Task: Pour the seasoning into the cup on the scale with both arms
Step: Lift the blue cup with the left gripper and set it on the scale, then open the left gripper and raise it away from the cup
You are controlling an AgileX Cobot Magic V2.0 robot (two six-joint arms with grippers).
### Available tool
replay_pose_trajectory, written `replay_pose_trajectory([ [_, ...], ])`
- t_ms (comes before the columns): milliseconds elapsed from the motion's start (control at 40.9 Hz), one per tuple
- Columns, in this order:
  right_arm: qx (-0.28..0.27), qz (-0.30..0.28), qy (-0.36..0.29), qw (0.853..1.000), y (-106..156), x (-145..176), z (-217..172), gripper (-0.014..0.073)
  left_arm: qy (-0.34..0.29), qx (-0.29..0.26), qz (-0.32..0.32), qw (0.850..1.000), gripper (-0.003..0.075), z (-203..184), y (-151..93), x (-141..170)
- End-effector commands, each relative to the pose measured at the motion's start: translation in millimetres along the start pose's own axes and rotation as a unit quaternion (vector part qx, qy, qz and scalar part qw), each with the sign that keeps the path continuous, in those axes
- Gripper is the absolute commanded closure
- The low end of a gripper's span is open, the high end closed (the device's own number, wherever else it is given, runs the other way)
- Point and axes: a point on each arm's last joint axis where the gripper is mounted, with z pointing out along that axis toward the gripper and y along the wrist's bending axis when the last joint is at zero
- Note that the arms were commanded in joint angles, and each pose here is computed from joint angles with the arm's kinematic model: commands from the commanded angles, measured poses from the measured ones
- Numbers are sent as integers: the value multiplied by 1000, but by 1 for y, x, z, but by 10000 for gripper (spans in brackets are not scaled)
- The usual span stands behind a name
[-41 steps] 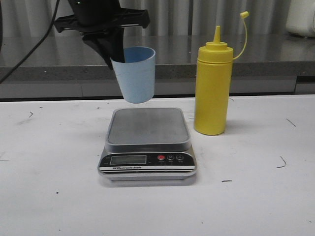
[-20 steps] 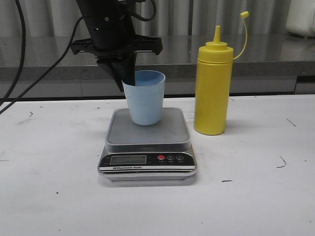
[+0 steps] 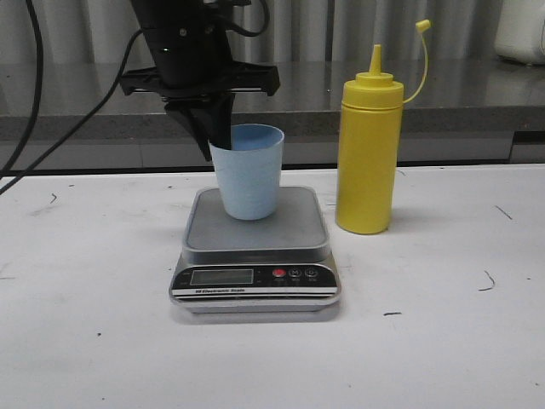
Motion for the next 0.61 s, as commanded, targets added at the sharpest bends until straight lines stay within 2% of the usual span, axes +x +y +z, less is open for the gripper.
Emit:
replay_pose_trajectory([
  [0, 6, -8, -45, 999, -1, -14, -5, 71, -53, 11, 0, 999, 713, -36, -6, -9],
  [318, 6, -8, -45, 999, -1, -14, -5, 71, -60, 15, -2, 998, 386, -36, -7, -10],
  [391, 6, -8, -45, 999, -1, -14, -5, 71, -60, 15, -2, 998, 342, -36, -7, -10],
  [587, 6, -8, -45, 999, -1, -14, -5, 71, -95, 17, 19, 995, 340, -62, -8, -16],
])
